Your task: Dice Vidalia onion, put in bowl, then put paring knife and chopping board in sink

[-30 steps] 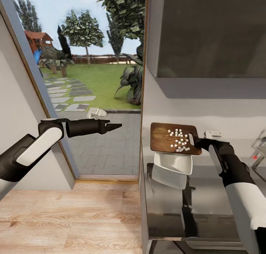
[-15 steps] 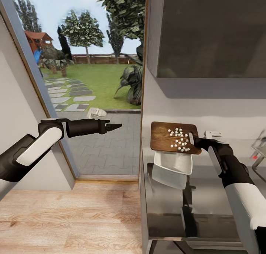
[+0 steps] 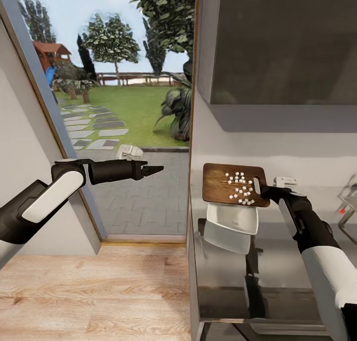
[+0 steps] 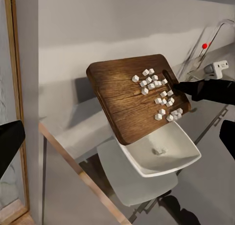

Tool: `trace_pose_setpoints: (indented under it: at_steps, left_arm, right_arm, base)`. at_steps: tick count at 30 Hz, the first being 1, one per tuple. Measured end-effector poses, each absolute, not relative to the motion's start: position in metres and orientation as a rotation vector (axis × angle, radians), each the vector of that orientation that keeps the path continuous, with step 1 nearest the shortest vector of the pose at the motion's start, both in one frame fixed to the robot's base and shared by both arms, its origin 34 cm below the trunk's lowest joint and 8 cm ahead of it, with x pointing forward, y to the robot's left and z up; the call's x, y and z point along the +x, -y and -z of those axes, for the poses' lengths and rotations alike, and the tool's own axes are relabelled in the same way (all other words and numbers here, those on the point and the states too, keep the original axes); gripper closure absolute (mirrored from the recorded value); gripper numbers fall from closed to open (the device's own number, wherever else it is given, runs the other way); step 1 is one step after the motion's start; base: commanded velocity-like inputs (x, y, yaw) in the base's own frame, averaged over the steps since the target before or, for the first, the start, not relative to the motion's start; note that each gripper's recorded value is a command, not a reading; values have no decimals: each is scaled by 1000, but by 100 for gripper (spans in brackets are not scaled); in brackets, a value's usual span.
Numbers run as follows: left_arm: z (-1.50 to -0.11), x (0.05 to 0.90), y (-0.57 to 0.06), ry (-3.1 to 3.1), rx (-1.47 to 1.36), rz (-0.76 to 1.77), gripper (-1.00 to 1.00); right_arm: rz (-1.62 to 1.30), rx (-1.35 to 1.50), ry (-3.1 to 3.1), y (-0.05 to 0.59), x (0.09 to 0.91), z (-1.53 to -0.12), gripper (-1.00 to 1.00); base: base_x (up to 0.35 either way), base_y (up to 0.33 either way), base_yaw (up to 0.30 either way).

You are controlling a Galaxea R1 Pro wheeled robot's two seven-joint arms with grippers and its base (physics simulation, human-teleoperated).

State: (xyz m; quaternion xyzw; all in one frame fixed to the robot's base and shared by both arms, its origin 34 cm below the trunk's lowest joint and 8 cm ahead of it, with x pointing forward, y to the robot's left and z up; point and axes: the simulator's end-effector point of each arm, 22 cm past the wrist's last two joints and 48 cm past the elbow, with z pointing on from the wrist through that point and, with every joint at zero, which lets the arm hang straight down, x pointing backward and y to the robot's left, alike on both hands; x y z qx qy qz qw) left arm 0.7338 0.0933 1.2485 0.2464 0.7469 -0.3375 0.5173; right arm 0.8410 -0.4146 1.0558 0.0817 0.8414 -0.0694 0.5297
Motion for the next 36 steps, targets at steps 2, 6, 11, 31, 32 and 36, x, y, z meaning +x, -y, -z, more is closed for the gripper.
trace_pose_setpoints:
  at_steps: [2, 6, 11, 31, 32, 36]
  left_arm:
    - [-1249, 734, -93, -1793, 591, 810, -100]
    - [-1249, 734, -93, -1792, 592, 811, -100]
    - [-1249, 734, -93, -1792, 591, 811, -100]
    - [-1249, 734, -92, -1792, 591, 812, -100]
    - [-1249, 734, -92, -1792, 591, 812, -100]
    - [-1249, 733, -91, -1790, 593, 816, -100]
  right_arm:
    - [166, 195, -2010, 415, 841, -1055, 100]
    - [165, 195, -2011, 415, 841, -1054, 100]
    - [168, 194, -1985, 415, 843, -1054, 100]
    - [169, 190, -1936, 416, 847, -1055, 100]
    - [169, 190, -1934, 416, 847, -1055, 100]
    - [166, 189, -1933, 414, 847, -1055, 100]
  base:
    - [0, 0, 0]
    - [0, 0, 0]
    - [0, 0, 0]
    - [0, 0, 0]
    - [0, 0, 0]
    - [0, 0, 0]
